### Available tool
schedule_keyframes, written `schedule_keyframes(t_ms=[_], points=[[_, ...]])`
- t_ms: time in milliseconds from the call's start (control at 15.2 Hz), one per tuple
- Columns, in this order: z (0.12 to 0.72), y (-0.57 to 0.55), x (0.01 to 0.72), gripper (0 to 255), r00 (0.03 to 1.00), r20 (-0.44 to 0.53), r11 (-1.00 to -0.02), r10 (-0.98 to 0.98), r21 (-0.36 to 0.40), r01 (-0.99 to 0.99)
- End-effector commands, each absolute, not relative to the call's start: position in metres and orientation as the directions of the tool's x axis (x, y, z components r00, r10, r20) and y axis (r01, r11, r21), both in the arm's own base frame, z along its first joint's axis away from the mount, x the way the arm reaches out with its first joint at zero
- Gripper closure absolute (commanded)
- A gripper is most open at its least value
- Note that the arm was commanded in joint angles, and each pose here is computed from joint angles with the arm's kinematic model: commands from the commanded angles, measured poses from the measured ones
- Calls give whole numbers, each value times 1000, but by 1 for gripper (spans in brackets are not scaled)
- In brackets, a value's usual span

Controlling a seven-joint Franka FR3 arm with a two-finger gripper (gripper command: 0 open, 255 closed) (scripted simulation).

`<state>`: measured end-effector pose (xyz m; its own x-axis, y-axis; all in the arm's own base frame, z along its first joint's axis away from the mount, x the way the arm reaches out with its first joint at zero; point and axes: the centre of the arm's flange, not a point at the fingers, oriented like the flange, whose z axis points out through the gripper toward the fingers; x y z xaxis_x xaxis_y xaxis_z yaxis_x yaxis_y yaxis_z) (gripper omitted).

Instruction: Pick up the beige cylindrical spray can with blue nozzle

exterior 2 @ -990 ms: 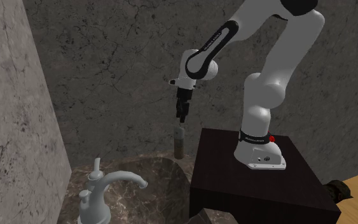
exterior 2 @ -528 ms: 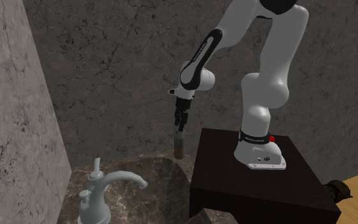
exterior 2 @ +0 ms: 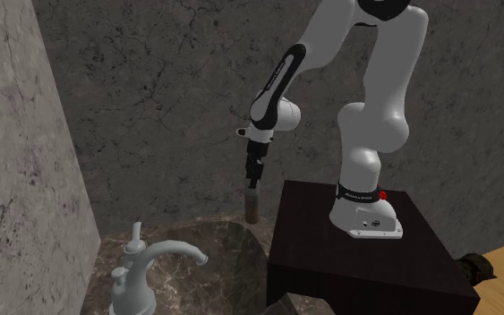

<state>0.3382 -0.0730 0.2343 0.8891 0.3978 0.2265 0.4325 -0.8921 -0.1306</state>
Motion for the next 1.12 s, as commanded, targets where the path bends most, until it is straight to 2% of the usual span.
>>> schedule_keyframes(t_ms=[0,264,1056], points=[[233,-73,337,255,890,224,-892,398,-132,432],[233,-72,337,255,890,224,-892,398,-132,432],[296,-72,337,255,890,224,-892,398,-132,432]])
